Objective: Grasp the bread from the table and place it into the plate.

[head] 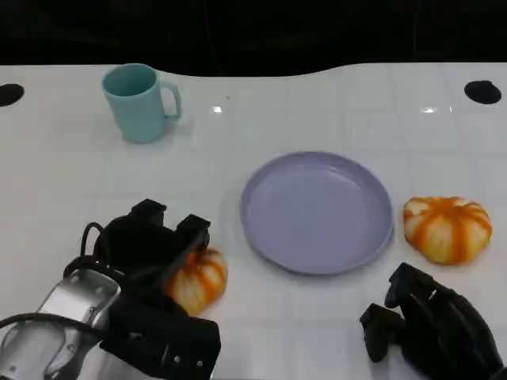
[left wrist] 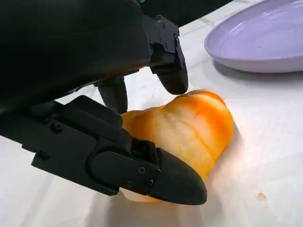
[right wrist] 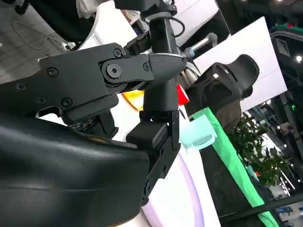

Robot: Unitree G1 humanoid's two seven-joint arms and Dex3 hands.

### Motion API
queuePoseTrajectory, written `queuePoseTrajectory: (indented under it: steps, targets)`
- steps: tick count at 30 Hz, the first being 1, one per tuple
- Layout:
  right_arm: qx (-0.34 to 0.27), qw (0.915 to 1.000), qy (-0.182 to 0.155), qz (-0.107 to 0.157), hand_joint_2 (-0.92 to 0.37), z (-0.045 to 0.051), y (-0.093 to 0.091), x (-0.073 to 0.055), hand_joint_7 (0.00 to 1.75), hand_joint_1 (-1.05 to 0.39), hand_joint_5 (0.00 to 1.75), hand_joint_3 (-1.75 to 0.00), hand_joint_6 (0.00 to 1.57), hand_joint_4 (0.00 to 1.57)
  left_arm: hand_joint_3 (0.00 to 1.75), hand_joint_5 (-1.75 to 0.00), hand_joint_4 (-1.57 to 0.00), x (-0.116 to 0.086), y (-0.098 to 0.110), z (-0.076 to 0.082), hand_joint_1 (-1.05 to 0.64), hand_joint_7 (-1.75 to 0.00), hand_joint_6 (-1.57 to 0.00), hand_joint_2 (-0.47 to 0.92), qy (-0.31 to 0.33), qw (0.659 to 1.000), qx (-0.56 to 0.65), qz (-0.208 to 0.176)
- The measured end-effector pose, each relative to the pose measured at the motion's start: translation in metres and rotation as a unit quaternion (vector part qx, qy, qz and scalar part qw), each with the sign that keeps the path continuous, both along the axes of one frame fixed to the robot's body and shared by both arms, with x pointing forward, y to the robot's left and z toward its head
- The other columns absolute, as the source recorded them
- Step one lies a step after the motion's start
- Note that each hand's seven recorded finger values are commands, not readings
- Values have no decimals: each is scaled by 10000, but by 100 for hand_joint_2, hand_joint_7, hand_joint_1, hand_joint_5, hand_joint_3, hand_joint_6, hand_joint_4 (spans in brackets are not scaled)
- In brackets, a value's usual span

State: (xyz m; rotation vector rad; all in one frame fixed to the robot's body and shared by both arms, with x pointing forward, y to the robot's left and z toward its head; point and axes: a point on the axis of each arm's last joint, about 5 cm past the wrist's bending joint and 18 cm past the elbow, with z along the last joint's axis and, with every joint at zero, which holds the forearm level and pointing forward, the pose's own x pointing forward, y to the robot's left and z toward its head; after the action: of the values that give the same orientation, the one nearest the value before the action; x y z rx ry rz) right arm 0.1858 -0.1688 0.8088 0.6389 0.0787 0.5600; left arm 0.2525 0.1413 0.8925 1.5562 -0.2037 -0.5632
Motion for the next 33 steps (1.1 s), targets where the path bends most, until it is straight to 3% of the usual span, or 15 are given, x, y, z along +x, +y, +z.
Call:
queuePoseTrajectory:
  steps: [9,10,12,14,16,18,19,21,23,28,33]
  targets:
    - [-5,10000,-5,-4,-92,2,-2,-4,145,-57,173,-24,67,76,1,-170,0,101,-32,-73,-105,-130,0,81,177,9998,35,32]
    - [-6,10000,-4,-3,-92,2,-2,-4,145,-57,173,-23,67,76,2,-173,-24,111,-36,-85,-105,-145,-4,77,182,9998,27,30]
    - [-6,10000,-4,-4,-92,2,-2,-4,145,-56,172,-23,67,76,10,-168,-74,139,-28,-110,-105,-145,-31,73,225,9997,-54,29]
    - [1,10000,5,1,-92,2,-2,-5,145,-56,172,-23,67,76,131,-158,-117,159,-20,-143,-105,-123,-76,22,188,9997,-175,16]
    - [4,10000,12,5,-92,2,-1,-6,145,-56,172,-23,67,76,165,-135,-130,184,-12,-164,-105,-100,-111,20,67,9993,-361,29]
    - [3,10000,11,3,-92,2,-2,-6,146,-56,172,-23,67,76,172,-126,-133,200,4,-187,-105,-91,-123,21,-17,9987,-504,54]
    - [2,10000,10,3,-92,2,-2,-6,146,-57,172,-22,67,76,162,-127,-137,217,6,-183,-105,-97,-128,25,-58,9985,-549,51]
    - [3,10000,8,4,-92,4,-2,-6,145,-57,172,-22,67,77,159,-131,-139,243,4,-189,-105,-105,-130,28,-107,9980,-622,33]
    - [2,10000,7,1,-92,4,-3,-7,144,-56,173,-22,67,77,170,-139,-142,255,-2,-213,-105,-116,-131,28,-197,9974,-692,32]
    - [9,10000,8,-5,-92,5,-5,-9,144,-56,173,-23,67,76,175,-168,-144,240,-1,-310,-105,-146,-133,34,-512,9947,-884,57]
    - [12,10000,11,-5,-92,5,-8,-10,144,-57,173,-22,68,76,175,-174,-148,219,24,-401,-105,-158,-134,40,-732,9915,-1075,62]
